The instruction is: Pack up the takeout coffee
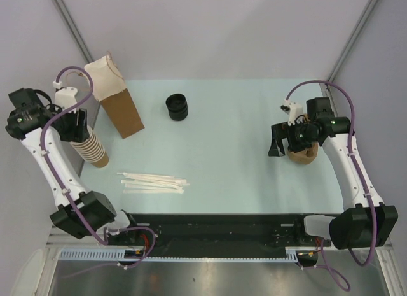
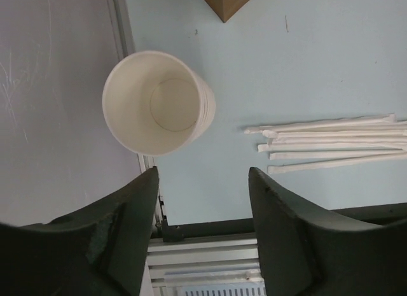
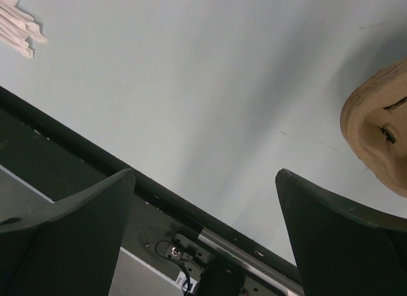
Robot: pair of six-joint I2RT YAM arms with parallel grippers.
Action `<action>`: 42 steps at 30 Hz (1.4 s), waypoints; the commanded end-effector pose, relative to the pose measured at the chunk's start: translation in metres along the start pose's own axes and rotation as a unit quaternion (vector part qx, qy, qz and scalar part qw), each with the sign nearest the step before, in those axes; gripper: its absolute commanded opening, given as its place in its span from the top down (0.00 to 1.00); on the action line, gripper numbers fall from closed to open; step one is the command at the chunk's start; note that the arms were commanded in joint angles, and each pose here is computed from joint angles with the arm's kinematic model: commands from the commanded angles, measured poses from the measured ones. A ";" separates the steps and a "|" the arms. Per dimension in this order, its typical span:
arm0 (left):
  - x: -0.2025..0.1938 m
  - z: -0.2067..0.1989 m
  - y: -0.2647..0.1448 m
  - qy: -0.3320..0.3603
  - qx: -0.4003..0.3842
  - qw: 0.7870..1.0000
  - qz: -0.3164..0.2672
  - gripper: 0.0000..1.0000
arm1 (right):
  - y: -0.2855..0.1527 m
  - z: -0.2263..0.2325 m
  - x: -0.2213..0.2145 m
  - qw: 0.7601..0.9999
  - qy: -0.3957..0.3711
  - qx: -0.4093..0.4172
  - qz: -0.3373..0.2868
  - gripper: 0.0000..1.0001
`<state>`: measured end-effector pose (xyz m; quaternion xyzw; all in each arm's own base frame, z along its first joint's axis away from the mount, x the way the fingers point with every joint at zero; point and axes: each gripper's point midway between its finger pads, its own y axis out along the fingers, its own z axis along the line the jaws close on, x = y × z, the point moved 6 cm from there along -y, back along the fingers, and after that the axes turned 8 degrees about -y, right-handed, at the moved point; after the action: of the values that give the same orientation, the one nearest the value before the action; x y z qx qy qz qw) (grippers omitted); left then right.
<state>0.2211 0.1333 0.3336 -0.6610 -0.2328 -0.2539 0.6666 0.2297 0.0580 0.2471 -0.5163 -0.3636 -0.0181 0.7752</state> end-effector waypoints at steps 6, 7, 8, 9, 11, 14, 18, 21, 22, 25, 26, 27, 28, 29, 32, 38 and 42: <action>0.008 0.009 0.017 0.017 -0.032 0.999 -0.002 0.49 | 0.002 0.000 -0.001 1.000 -0.005 0.004 0.009 0.00; 0.008 0.011 0.019 0.015 -0.032 0.999 0.000 0.50 | 0.002 0.000 -0.001 1.000 -0.005 0.003 0.010 0.00; 0.007 0.012 0.021 0.014 -0.030 0.999 0.005 0.51 | 0.003 -0.001 -0.001 1.000 -0.006 0.004 0.010 0.00; 0.007 0.015 0.027 0.011 -0.032 0.999 0.010 0.52 | 0.004 0.000 -0.001 1.000 -0.005 0.005 0.011 0.00; 0.007 0.017 0.030 0.010 -0.034 0.999 0.013 0.54 | 0.004 -0.001 -0.001 1.000 -0.003 0.006 0.012 0.00; 0.007 0.021 0.036 0.007 -0.033 0.999 0.017 0.56 | 0.004 0.000 -0.001 1.000 -0.004 0.007 0.012 0.00; 0.006 0.025 0.048 0.001 -0.043 0.999 0.031 0.58 | 0.005 -0.001 -0.001 1.000 -0.002 0.006 0.013 0.00; 0.005 0.026 0.052 -0.003 -0.047 0.998 0.035 0.60 | 0.004 -0.001 -0.001 1.000 0.001 0.009 0.010 0.00; 0.004 0.026 0.054 -0.005 -0.050 0.998 0.037 0.61 | 0.005 -0.001 -0.001 1.000 0.002 0.010 0.010 0.00; 0.003 0.029 0.060 -0.006 -0.052 0.998 0.044 0.64 | 0.005 -0.001 -0.001 1.000 0.004 0.013 0.008 0.00; 0.003 0.030 0.061 -0.007 -0.053 0.998 0.045 0.64 | 0.004 -0.002 -0.001 1.000 0.005 0.012 0.009 0.00; 0.002 0.030 0.063 -0.008 -0.055 0.997 0.049 0.65 | 0.004 -0.001 -0.001 1.000 0.005 0.013 0.008 0.00; 0.001 0.030 0.065 -0.009 -0.058 0.997 0.051 0.65 | 0.004 -0.001 0.000 1.000 0.005 0.013 0.008 0.00; 0.001 0.030 0.066 -0.011 -0.060 0.997 0.052 0.65 | 0.005 -0.001 -0.001 1.000 0.005 0.014 0.009 0.00; -0.002 0.031 0.070 -0.011 -0.061 0.996 0.058 0.66 | 0.004 -0.001 -0.001 1.000 0.005 0.013 0.009 0.00; -0.005 0.031 0.074 -0.012 -0.065 0.996 0.064 0.71 | 0.005 -0.003 -0.001 1.000 0.006 0.012 0.009 0.00; -0.006 0.030 0.074 -0.013 -0.070 0.995 0.063 0.76 | 0.005 -0.003 -0.001 1.000 0.006 0.010 0.009 0.00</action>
<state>0.2630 0.1619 0.2736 -0.7201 -0.1792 -0.2003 0.6397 0.2325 0.0582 0.2408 -0.5155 -0.3501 -0.0096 0.7820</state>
